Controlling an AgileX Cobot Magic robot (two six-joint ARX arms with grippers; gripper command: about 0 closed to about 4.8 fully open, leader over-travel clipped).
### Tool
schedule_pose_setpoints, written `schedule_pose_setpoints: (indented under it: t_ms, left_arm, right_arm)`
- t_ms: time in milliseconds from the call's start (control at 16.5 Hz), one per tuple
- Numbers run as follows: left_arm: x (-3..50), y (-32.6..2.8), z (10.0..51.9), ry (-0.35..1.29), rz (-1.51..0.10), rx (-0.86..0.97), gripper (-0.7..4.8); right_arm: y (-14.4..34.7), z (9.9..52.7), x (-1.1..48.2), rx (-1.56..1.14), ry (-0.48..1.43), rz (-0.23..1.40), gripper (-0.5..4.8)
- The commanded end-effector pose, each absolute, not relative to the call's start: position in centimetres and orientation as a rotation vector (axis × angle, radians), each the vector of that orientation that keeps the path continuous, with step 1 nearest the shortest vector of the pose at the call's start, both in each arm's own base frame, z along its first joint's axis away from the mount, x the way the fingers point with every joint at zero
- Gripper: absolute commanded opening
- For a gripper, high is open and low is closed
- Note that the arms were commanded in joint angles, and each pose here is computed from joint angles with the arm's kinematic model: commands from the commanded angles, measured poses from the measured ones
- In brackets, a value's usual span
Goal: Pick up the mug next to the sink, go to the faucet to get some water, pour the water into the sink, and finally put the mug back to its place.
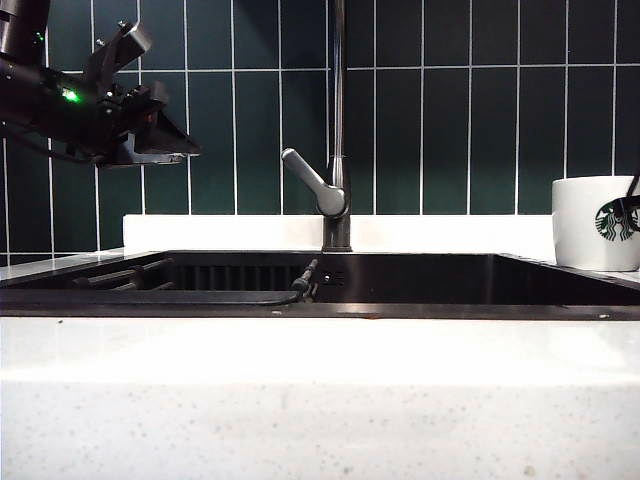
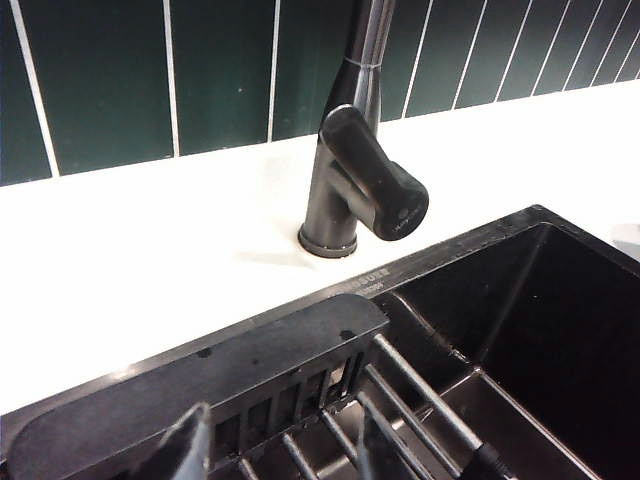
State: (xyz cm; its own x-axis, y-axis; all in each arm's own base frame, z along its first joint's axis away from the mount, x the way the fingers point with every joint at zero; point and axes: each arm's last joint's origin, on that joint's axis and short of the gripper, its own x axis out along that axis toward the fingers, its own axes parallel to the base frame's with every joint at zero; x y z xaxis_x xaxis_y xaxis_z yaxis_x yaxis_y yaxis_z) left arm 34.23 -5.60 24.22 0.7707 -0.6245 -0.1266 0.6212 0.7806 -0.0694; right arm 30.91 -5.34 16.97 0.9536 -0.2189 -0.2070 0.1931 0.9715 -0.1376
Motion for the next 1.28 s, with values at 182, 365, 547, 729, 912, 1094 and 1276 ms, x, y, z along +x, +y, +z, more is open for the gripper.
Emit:
schedule_pose_setpoints:
  t_ms: [182,365,547,729,912,1094,1276]
  left_arm:
    - [34.2,-5.7,24.5,0.133,-0.684,-0.021,1.84]
    - [34.3,-5.7,24.3,0.147,-0.684,-0.024,1.84]
    - [34.4,-5.7,23.8,0.158,-0.704,-0.027,1.84]
    - [35.1,-5.9,23.8,0.156,-0.751,-0.032,1.84]
    - [36.4,-6.3,23.7,0.155,-0.764,-0.035,1.84]
    - [38.0,-6.5,24.1,0.147,-0.774,-0.055,1.84]
    - [40.2,-6.8,24.8,0.121,-0.778,-0.067,1.84]
  right_arm:
    - [-5.2,18.9,30.7,-0.124,0.127,-0.206,-0.01]
    - [-5.2,20.7,30.4,-0.111,0.054,-0.206,-0.01]
    - [-4.5,23.7,30.4,-0.068,-0.035,-0.146,-0.01]
    - [-2.3,26.0,31.6,-0.020,-0.023,-0.008,-0.01]
    - [2.0,29.2,33.0,-0.018,0.026,0.144,-0.01]
    - [5.7,32.0,33.5,-0.022,0.031,0.254,-0.01]
    - [9.4,33.5,34.4,-0.026,0.034,0.353,-0.01]
